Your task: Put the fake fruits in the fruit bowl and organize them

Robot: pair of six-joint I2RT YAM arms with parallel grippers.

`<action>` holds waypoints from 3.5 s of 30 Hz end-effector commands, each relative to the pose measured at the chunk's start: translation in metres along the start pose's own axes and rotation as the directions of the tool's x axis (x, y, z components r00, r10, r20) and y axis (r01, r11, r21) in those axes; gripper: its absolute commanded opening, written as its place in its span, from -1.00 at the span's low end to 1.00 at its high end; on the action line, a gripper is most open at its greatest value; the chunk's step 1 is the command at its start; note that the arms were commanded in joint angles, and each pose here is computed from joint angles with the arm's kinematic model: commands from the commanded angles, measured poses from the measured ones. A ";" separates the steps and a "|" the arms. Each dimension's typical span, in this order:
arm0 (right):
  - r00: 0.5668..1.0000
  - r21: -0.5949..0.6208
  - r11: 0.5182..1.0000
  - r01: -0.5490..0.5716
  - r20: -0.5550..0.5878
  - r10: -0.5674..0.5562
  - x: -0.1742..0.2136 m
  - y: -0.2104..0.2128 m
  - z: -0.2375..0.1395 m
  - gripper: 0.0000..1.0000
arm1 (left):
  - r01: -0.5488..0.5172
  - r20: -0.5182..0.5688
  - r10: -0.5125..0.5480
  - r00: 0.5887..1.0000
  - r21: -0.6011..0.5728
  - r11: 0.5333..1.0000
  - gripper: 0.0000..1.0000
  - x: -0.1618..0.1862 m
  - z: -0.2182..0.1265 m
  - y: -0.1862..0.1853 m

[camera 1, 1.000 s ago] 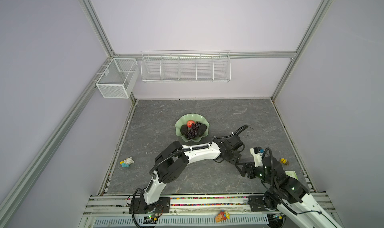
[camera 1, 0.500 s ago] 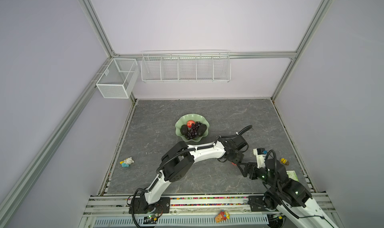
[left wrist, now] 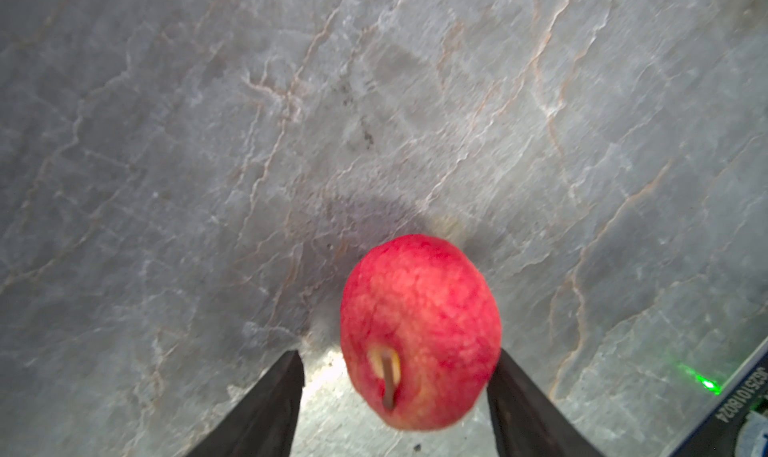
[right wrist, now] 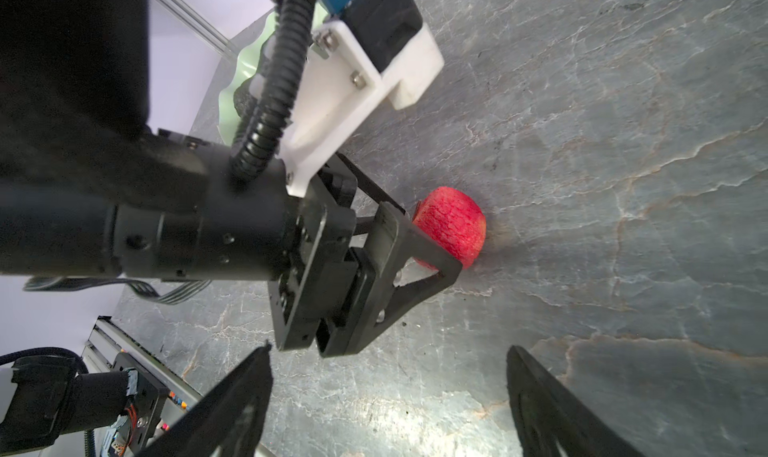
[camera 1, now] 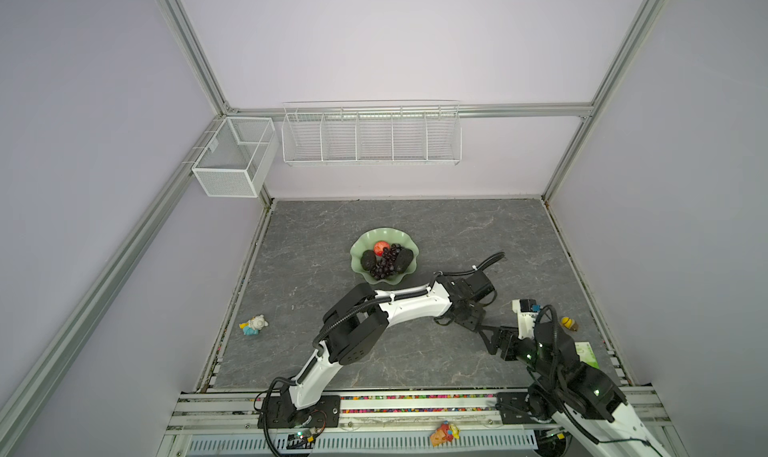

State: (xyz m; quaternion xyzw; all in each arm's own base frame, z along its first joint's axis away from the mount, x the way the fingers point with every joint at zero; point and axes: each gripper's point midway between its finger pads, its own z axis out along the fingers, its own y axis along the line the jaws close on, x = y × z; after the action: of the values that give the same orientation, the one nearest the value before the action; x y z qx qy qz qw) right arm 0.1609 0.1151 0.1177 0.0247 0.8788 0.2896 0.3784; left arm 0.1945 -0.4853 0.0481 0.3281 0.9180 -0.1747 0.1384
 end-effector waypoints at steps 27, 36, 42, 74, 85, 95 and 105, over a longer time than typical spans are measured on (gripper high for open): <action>1.000 -0.035 0.999 0.025 -0.012 -0.025 -0.011 0.017 0.014 0.78 | 0.071 0.071 -0.077 0.994 0.085 0.994 -0.40 -0.010 -0.025 0.036; 1.000 -0.033 0.999 0.025 -0.004 -0.025 -0.012 0.016 0.013 0.78 | 0.082 0.108 -0.089 0.990 0.071 0.994 -0.41 -0.014 -0.036 0.045; 0.996 -0.108 0.991 0.084 0.004 -0.084 -0.027 0.040 0.023 0.78 | 0.140 0.214 -0.132 0.968 -0.021 0.990 -0.39 -0.039 -0.092 0.104; 0.959 -0.247 0.938 0.242 -0.084 -0.269 -0.056 0.127 0.080 0.77 | 0.471 0.443 -0.245 0.863 -0.523 0.711 -0.21 -0.078 -0.135 0.383; 0.959 -0.237 0.939 0.249 -0.075 -0.273 -0.057 0.125 0.074 0.77 | 0.473 0.437 -0.251 0.864 -0.530 0.704 0.22 -0.080 -0.133 0.389; 0.961 -0.241 0.938 0.248 -0.059 -0.269 -0.060 0.124 0.070 0.78 | 0.500 0.527 -0.226 0.819 -0.464 0.731 0.28 -0.082 -0.175 0.371; 0.961 0.100 0.956 0.277 -0.001 -0.278 -0.120 0.044 0.066 0.78 | 0.656 0.762 -0.125 0.636 -0.448 0.608 0.61 0.007 -0.289 0.364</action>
State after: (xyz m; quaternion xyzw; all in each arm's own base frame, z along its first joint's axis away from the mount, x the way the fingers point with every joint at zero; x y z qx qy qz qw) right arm 0.2685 0.1882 0.1812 -0.0961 0.8774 0.2652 0.3881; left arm 0.3994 -0.1396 0.2217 -0.0068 0.8694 -0.0029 0.4941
